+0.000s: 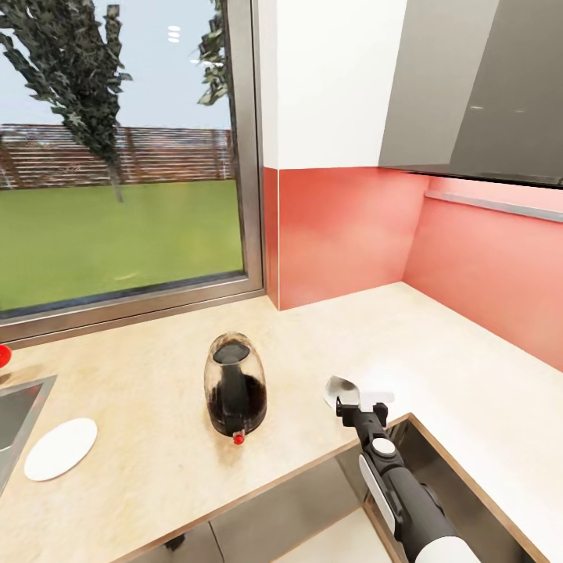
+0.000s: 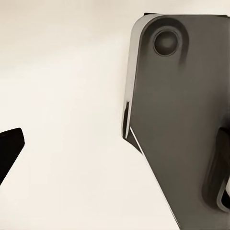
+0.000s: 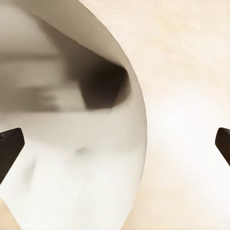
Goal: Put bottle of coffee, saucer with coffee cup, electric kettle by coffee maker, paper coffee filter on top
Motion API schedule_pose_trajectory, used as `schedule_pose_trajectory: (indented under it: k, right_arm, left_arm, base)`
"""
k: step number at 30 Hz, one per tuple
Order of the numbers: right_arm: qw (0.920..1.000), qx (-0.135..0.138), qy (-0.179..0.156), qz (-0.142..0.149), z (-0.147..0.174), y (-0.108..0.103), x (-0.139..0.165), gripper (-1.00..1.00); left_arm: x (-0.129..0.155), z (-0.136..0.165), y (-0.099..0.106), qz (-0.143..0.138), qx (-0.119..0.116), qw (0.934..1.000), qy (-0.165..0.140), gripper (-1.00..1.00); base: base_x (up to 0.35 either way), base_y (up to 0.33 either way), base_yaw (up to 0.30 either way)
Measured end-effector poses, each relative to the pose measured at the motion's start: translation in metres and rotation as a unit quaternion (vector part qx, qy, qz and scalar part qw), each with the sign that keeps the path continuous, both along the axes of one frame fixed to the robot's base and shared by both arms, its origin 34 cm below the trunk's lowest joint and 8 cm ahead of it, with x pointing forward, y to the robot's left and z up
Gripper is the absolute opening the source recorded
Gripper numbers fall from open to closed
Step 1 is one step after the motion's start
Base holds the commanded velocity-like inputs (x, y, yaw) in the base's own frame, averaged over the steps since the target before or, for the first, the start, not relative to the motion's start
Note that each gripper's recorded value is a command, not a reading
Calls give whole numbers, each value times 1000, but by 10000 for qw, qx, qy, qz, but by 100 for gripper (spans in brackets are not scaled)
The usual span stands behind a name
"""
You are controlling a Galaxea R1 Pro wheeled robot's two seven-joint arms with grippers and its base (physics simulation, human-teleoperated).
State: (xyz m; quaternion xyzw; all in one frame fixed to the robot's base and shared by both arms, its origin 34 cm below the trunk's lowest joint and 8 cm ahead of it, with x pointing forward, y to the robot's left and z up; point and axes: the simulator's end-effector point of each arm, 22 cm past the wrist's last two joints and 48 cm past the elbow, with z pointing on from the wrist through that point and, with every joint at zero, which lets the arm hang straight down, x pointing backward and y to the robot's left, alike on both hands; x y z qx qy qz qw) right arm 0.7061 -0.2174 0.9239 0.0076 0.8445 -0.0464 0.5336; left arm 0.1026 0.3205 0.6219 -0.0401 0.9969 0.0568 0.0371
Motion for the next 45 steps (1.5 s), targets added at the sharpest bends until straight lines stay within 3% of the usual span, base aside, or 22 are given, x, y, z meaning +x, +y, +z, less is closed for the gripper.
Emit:
schedule_pose_trajectory:
  k: [30, 31, 45]
  right_arm:
    - [10000, -8, 35, 4, -3, 0, -1, 100]
    - [10000, -9, 35, 4, -3, 0, -1, -100]
    - [10000, -51, 17, 14, -2, -1, -1, -100]
  left_arm:
    - [-1, 0, 1, 16, 8, 10000, 4, 100]
    - [-1, 0, 1, 16, 8, 10000, 4, 100]
    - [-1, 0, 1, 20, 16, 10000, 2, 100]
  base:
    - [48, 0, 0]
    - [0, 0, 0]
    - [0, 0, 0]
